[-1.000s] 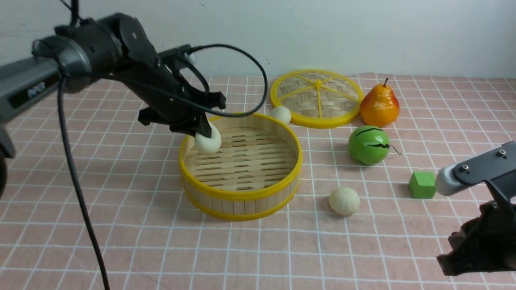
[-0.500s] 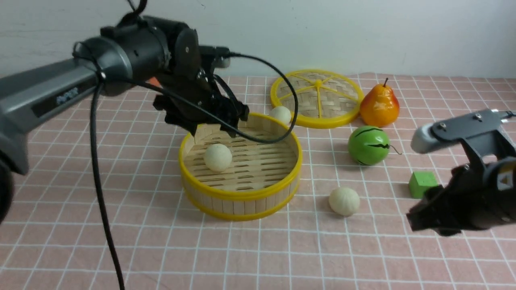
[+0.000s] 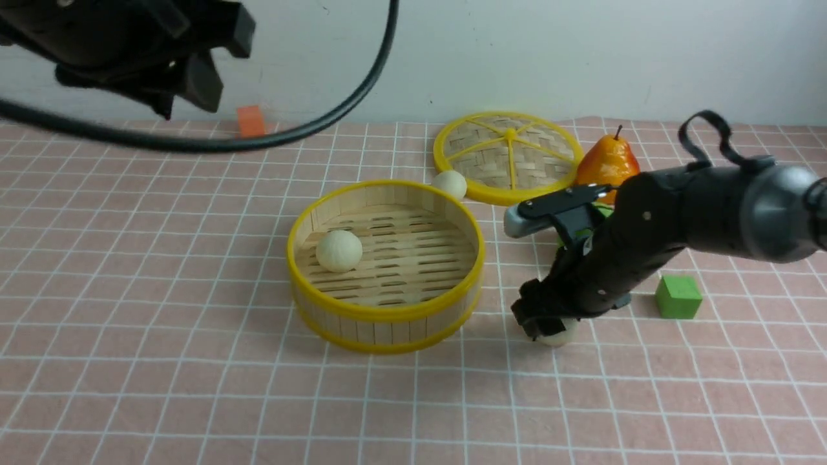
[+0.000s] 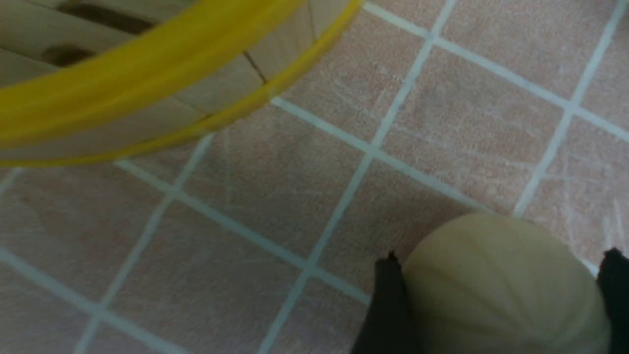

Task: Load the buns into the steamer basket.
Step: Use the right arm to grab a steamed stuffed bun, then use the right arm to put the steamed stuffed bun into the steamer

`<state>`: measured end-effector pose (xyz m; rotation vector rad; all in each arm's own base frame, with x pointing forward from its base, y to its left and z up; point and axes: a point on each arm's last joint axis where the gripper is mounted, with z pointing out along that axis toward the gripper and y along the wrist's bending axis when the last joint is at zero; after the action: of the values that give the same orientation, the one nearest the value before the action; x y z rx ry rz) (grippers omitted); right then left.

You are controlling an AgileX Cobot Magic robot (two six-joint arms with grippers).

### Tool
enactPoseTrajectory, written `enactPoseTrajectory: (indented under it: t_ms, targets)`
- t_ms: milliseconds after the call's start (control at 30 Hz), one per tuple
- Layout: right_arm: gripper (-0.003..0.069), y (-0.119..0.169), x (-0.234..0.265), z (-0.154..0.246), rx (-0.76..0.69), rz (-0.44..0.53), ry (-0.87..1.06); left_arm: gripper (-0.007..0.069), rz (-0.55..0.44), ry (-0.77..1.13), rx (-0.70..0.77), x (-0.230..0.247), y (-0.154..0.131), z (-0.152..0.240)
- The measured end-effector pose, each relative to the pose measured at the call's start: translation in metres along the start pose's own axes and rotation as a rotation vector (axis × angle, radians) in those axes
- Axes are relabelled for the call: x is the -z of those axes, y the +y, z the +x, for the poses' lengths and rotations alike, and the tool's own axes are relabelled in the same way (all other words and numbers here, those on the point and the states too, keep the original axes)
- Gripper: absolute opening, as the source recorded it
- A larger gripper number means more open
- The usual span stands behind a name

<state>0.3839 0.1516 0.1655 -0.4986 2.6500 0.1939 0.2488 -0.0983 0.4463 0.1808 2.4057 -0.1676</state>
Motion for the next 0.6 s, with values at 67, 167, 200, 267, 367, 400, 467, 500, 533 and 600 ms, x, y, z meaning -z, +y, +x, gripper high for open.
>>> enactPoseTrajectory:
  t_ms: [67,167,200,267,367,400,467,500,533,600]
  targets:
    - [0.0346,0.000,-0.005,-0.004,0.019,0.007,0.015,0.0218,-0.020,0.019,0.006,0.004,0.006,0.020]
    - [0.0113,0.002,0.006,-0.011,0.036,0.004,0.066,0.0202,-0.083,0.027,0.026,0.011,0.021,0.056]
    - [0.0062,0.003,0.013,-0.015,0.043,0.002,0.077,0.0199,-0.111,0.036,0.036,0.011,0.026,0.068]
    - [0.0029,0.004,0.023,-0.021,0.056,0.002,0.083,0.0199,-0.141,0.047,0.053,0.008,0.031,0.084]
    - [0.0022,0.010,0.068,-0.051,0.081,-0.037,0.004,0.0197,-0.212,0.047,0.108,-0.005,0.047,0.131]
    - [0.0022,0.011,0.072,-0.054,0.081,-0.042,-0.012,0.0197,-0.216,0.044,0.108,-0.006,0.047,0.134]
    - [0.0022,0.022,0.094,-0.076,0.096,-0.126,-0.114,0.0197,-0.207,0.014,0.134,-0.019,0.052,0.161]
    - [0.0022,0.024,0.094,-0.077,0.100,-0.139,-0.121,0.0197,-0.204,0.011,0.135,-0.020,0.052,0.163]
    - [0.0022,0.037,0.094,-0.087,0.128,-0.195,-0.163,0.0197,-0.182,-0.017,0.138,-0.027,0.053,0.176]
    - [0.0022,0.054,0.081,-0.094,0.169,-0.251,-0.196,0.0197,-0.157,-0.044,0.131,-0.033,0.053,0.185]
